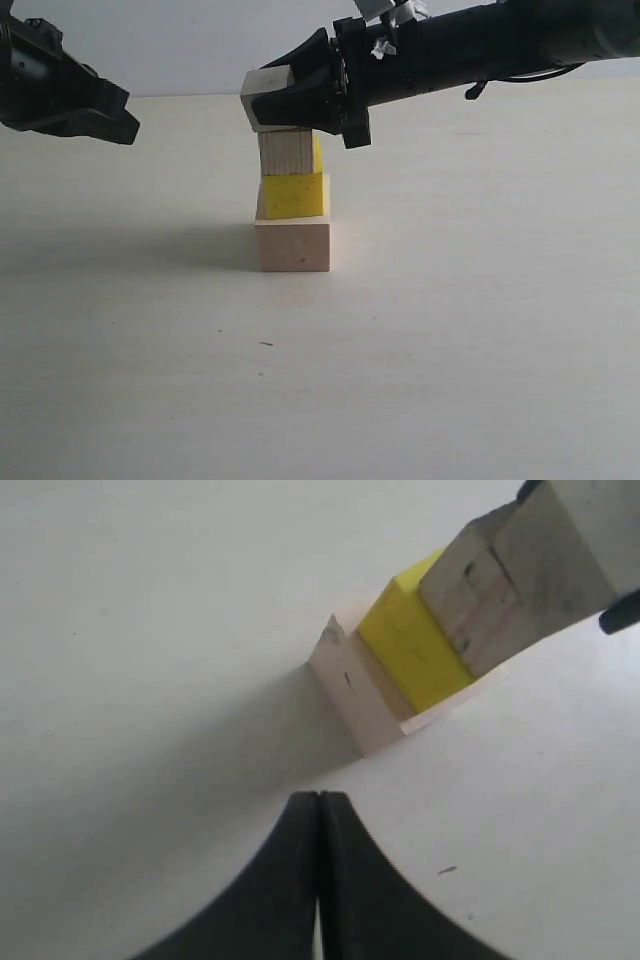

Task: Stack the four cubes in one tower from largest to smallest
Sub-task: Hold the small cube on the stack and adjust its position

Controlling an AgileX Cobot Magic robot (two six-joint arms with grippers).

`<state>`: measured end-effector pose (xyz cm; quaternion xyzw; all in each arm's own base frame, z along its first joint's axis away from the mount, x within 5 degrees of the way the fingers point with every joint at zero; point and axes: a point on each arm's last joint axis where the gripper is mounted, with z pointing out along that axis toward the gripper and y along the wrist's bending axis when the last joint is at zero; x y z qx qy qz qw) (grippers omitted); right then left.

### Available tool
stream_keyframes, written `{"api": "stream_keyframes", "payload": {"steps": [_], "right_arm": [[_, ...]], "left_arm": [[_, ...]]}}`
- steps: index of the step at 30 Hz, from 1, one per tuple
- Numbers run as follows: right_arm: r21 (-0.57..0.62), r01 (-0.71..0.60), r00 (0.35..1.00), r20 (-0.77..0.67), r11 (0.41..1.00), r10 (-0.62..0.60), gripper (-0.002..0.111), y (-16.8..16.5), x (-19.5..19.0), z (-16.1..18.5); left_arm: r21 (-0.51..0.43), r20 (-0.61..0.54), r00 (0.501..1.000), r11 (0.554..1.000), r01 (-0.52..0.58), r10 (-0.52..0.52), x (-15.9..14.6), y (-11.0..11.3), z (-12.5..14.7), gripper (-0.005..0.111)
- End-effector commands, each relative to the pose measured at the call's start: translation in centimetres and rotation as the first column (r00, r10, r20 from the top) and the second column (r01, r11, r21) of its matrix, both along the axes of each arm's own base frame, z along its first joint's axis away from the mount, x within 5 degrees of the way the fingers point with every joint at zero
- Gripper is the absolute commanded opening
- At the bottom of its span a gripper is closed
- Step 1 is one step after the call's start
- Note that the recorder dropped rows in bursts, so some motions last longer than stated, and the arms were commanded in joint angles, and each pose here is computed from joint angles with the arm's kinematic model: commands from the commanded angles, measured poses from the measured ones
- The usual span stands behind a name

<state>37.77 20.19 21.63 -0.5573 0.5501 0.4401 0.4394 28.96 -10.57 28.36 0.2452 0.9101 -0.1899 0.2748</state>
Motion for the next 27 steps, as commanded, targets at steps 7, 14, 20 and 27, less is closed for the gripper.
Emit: {"api": "stream_keyframes", "payload": {"steps": [7, 14, 20, 27], "right_arm": [[0.012, 0.001, 0.999, 0.042, 1.000, -0.001, 0.000, -0.3, 0.5, 1.0], [0.038, 0.047, 0.999, 0.023, 0.998, -0.048, 0.000, -1.4, 1.2, 1.3], [0.024, 0.038, 0.999, 0.008, 0.999, -0.038, 0.000, -1.2, 1.0, 1.1], [0.010, 0.031, 0.999, 0.004, 0.999, -0.031, 0.000, -1.2, 0.9, 1.0]], "left_arm": [[0.003, 0.009, 1.000, 1.000, 0.003, -0.003, -0.1, 0.1, 0.2, 0.000], [0.003, 0.005, 1.000, 1.000, 0.005, -0.005, -0.2, 0.1, 0.2, 0.000], [0.003, 0.009, 1.000, 1.000, 0.003, -0.003, -0.1, 0.1, 0.2, 0.000], [0.003, 0.011, 1.000, 1.000, 0.002, -0.002, -0.1, 0.1, 0.2, 0.000]]}}
